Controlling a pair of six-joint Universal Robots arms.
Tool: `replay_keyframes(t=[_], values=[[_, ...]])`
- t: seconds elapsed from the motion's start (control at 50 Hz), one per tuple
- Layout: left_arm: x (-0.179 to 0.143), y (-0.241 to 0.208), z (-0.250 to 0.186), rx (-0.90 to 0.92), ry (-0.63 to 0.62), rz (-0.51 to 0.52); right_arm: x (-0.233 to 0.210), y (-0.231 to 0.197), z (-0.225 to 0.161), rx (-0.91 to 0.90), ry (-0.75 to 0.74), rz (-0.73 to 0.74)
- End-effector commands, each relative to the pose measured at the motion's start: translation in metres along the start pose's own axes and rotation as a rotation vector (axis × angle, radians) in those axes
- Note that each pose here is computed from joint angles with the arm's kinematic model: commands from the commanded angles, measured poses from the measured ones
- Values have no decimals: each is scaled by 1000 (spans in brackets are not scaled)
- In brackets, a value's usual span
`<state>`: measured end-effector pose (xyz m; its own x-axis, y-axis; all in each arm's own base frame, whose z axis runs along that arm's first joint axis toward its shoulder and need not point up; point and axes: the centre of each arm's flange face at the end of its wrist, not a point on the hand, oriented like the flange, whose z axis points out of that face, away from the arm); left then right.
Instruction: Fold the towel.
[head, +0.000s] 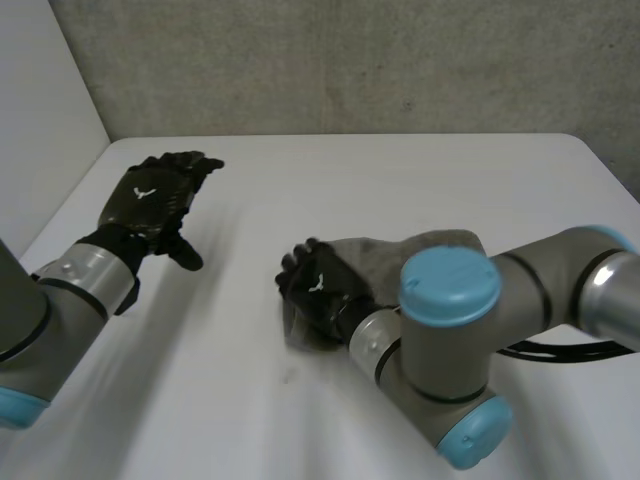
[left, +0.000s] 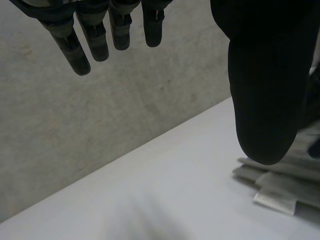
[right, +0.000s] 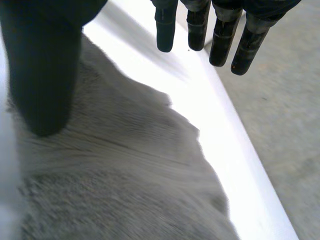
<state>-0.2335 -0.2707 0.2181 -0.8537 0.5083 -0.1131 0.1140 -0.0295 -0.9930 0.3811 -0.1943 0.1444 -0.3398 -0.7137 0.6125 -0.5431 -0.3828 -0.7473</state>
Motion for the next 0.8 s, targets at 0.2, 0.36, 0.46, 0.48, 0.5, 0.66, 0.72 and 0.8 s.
replay_keyframes(t=[0.2,0.36,0.46,0.48,0.5,0.66,0.72,0.8], values=[[93,12,31,9,134,10,109,80,-76,-251,226,473],[123,52,33,-83,163,26,109,122,-99,-328,218,561],[129,73,28,-143,160,54,111,133,-101,-337,231,499],[129,73,28,-143,160,54,111,133,-101,-337,231,499],[130,76,26,-156,152,71,113,135,-100,-337,243,456],[133,72,7,-171,140,101,147,124,-89,-292,361,243],[130,60,-1,-152,132,99,148,98,-76,-230,363,184],[127,51,-7,-136,124,96,120,37,-49,-75,284,98]])
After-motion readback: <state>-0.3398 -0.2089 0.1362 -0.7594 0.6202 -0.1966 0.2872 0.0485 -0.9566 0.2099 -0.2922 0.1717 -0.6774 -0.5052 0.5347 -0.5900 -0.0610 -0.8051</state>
